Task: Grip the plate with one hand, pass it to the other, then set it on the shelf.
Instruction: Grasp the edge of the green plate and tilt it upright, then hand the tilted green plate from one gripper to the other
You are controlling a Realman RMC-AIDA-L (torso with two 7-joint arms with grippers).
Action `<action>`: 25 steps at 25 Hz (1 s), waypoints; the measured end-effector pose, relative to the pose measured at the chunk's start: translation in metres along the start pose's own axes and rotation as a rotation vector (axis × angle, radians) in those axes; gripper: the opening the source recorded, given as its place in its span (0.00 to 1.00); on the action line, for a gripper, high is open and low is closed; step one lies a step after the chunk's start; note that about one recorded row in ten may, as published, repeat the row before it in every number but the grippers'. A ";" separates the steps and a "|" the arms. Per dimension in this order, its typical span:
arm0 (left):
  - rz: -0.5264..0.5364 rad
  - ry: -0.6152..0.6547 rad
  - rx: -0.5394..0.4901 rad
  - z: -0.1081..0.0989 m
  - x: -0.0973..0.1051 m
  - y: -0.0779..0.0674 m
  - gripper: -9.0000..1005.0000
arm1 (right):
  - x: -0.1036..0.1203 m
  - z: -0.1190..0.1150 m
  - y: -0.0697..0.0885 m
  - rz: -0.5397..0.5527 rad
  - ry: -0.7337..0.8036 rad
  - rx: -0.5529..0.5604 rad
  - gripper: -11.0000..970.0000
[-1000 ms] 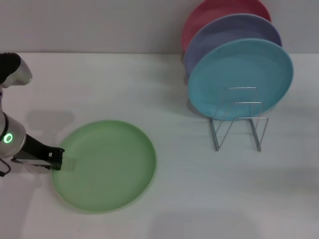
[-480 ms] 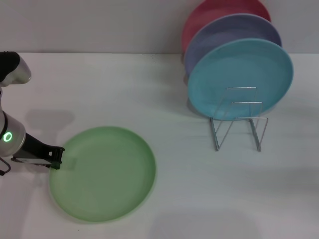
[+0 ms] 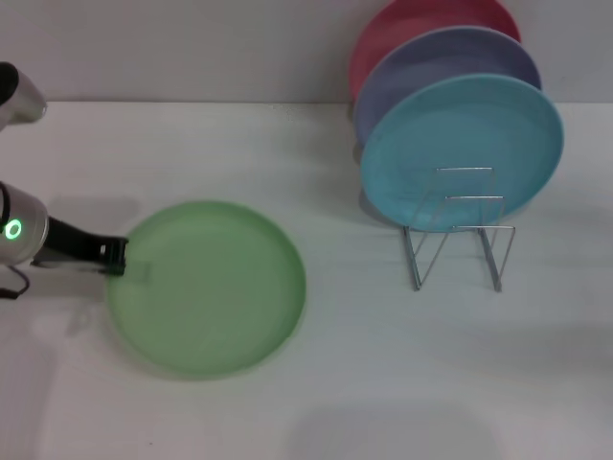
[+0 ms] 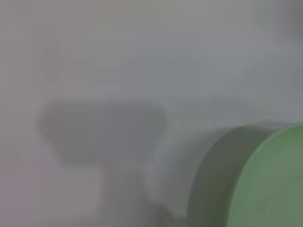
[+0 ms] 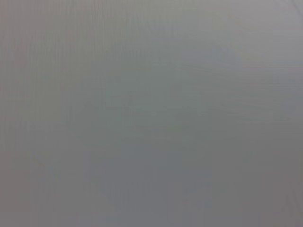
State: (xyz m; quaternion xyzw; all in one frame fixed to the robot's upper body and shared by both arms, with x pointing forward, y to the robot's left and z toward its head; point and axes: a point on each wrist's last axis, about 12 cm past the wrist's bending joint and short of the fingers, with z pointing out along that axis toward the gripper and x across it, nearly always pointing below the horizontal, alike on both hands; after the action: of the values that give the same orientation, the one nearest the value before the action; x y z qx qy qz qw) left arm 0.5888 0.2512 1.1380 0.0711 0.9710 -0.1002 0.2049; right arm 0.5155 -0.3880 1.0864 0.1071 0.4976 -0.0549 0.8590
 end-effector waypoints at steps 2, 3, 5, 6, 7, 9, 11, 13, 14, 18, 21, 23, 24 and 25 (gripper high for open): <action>0.000 -0.042 0.012 -0.001 -0.005 0.001 0.05 | 0.000 0.000 0.000 0.001 0.000 0.000 0.75; 0.000 -0.060 0.020 -0.002 -0.007 0.003 0.05 | 0.000 0.000 0.000 0.001 -0.001 -0.001 0.75; -0.003 -0.097 0.043 -0.003 -0.010 0.004 0.05 | 0.000 0.000 0.001 0.001 -0.001 -0.001 0.75; -0.004 -0.120 0.060 -0.003 -0.012 0.005 0.05 | 0.000 0.000 0.001 0.001 -0.001 -0.001 0.75; -0.006 -0.141 0.068 -0.003 -0.013 0.006 0.04 | 0.000 0.000 0.001 0.001 -0.002 -0.001 0.75; -0.011 -0.189 0.075 -0.002 -0.015 0.008 0.04 | 0.000 0.000 0.001 -0.001 -0.002 -0.001 0.75; -0.023 -0.258 0.088 0.001 -0.017 0.012 0.04 | 0.000 0.000 0.001 -0.004 0.002 0.000 0.75; -0.028 -0.282 0.097 0.002 -0.018 0.013 0.04 | 0.001 0.000 0.000 -0.005 0.005 0.001 0.75; -0.028 -0.345 0.115 0.005 -0.019 0.015 0.04 | 0.001 0.000 0.000 -0.006 0.009 0.003 0.75; -0.015 -0.445 0.126 0.008 -0.021 0.017 0.04 | 0.001 -0.001 -0.001 -0.009 0.014 0.006 0.75; -0.009 -0.556 0.142 0.012 -0.019 0.016 0.04 | 0.002 -0.003 -0.002 -0.011 0.017 0.009 0.75; -0.011 -0.581 0.144 0.013 -0.018 0.016 0.04 | 0.002 -0.003 -0.003 -0.012 0.018 0.009 0.75; -0.013 -0.621 0.143 0.013 -0.018 0.016 0.04 | 0.002 -0.004 -0.003 -0.013 0.020 0.009 0.75; -0.016 -0.642 0.142 0.014 -0.017 0.016 0.04 | 0.002 -0.004 -0.003 -0.014 0.021 0.008 0.75</action>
State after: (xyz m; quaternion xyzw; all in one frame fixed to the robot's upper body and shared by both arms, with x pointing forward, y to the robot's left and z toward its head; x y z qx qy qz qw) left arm 0.6125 0.2620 1.1299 0.0424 0.8480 -0.1864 0.4943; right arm 0.5121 -0.3898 1.0825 0.1075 0.5072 -0.0617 0.8529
